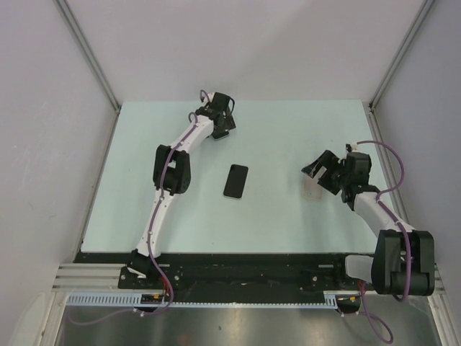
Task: Take the phone out of the phone case
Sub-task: Move the phone to the center of the board.
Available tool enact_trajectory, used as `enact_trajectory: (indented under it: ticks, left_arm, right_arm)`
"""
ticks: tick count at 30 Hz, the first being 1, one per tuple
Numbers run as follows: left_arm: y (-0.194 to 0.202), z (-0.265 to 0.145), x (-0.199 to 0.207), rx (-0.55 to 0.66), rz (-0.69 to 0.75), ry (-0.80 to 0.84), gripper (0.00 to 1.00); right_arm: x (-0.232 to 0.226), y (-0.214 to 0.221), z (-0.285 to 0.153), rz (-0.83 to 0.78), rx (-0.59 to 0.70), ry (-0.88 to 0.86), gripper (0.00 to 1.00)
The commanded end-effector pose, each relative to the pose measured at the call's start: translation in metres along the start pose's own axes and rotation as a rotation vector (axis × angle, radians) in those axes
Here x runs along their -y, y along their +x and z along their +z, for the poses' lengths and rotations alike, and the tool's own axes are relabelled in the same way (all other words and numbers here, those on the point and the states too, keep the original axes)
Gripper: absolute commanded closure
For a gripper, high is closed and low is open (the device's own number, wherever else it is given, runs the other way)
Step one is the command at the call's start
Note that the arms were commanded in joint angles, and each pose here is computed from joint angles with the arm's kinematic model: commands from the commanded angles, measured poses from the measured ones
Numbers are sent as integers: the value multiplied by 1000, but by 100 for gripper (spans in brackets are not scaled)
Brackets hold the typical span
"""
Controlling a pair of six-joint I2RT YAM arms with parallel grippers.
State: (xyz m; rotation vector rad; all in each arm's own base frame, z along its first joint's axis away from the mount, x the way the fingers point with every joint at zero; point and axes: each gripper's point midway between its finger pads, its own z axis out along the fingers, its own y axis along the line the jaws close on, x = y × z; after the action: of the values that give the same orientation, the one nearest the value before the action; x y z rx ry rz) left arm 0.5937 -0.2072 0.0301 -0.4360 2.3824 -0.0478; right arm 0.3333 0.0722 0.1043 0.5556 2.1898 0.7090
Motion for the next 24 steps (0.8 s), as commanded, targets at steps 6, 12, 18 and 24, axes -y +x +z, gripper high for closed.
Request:
enact_trajectory:
  ticks: [6, 12, 18, 24]
  left_arm:
    - [-12, -4, -14, 20, 1, -60, 0]
    - [3, -7, -35, -24, 95, -129, 4]
    - [1, -12, -34, -19, 118, -110, 10]
    - [-2, -3, -33, -14, 119, -100, 0]
  right_arm:
    - [-17, -17, 1, -12, 34, -84, 6]
    - [-20, -17, 3, -2, 27, -100, 6]
    - [-24, -16, 4, 6, 21, -121, 6]
    - [-23, -16, 2, 5, 21, -114, 6]
